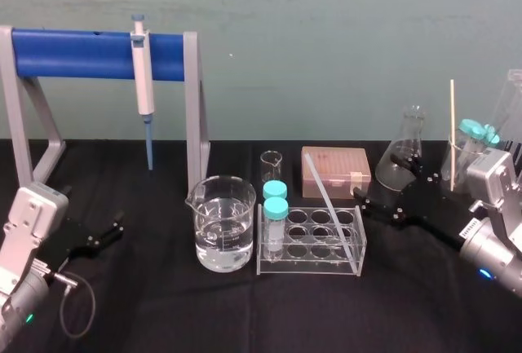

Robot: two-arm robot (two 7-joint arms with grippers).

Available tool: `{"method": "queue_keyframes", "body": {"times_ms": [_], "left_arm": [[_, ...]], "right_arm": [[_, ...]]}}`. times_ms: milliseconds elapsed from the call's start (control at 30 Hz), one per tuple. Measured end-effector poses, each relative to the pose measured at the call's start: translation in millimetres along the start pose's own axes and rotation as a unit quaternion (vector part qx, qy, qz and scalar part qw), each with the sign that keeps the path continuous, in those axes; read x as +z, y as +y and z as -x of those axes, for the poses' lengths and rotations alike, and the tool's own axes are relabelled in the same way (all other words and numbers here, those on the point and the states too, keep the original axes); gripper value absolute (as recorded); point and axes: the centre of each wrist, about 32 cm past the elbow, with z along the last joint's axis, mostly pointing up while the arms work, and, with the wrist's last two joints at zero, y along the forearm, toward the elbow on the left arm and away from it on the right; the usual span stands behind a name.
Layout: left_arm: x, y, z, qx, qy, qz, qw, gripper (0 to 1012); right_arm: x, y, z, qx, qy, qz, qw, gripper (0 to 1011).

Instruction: Pick up the stirring rod with one hand, then place it down.

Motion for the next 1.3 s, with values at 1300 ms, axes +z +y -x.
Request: {"method": "queue_keyframes", "body": {"times_ms": [1300], "left_arm": [[0.0,0,0.0,0.000,0.000,0.000,1.0000,1000]], "right_arm": [[-23.3,75.2,-13.9,0.145,0.152,-0.026,0.9773,1003]]}}
